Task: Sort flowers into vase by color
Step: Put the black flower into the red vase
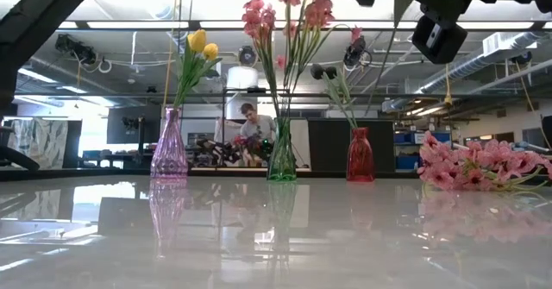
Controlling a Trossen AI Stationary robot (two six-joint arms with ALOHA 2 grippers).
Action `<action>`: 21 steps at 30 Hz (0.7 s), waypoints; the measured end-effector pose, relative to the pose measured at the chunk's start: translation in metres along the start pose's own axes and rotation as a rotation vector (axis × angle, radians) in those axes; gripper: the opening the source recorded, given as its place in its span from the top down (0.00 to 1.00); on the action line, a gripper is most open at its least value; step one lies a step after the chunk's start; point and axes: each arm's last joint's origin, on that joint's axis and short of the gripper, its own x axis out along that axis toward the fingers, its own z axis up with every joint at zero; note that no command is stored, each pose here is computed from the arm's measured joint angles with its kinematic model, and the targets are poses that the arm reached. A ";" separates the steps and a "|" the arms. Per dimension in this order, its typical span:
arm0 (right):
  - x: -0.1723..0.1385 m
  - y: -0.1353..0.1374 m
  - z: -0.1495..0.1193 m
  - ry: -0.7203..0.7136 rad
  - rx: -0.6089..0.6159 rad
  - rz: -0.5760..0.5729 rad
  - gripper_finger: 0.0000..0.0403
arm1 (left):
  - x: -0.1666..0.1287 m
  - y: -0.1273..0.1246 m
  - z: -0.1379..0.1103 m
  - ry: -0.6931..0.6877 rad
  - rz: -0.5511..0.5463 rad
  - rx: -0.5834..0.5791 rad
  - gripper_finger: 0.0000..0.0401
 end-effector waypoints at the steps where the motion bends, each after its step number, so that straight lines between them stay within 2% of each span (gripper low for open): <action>1: 0.000 0.000 0.000 -0.001 0.000 0.000 0.57 | 0.000 0.000 -0.002 0.007 -0.003 -0.001 0.96; 12: 0.000 0.000 0.000 0.001 0.000 -0.001 0.57 | -0.002 0.012 -0.012 0.049 0.058 -0.007 0.96; 21: 0.000 0.000 0.000 0.000 0.000 0.000 0.57 | 0.007 0.001 -0.021 0.055 0.044 -0.056 0.96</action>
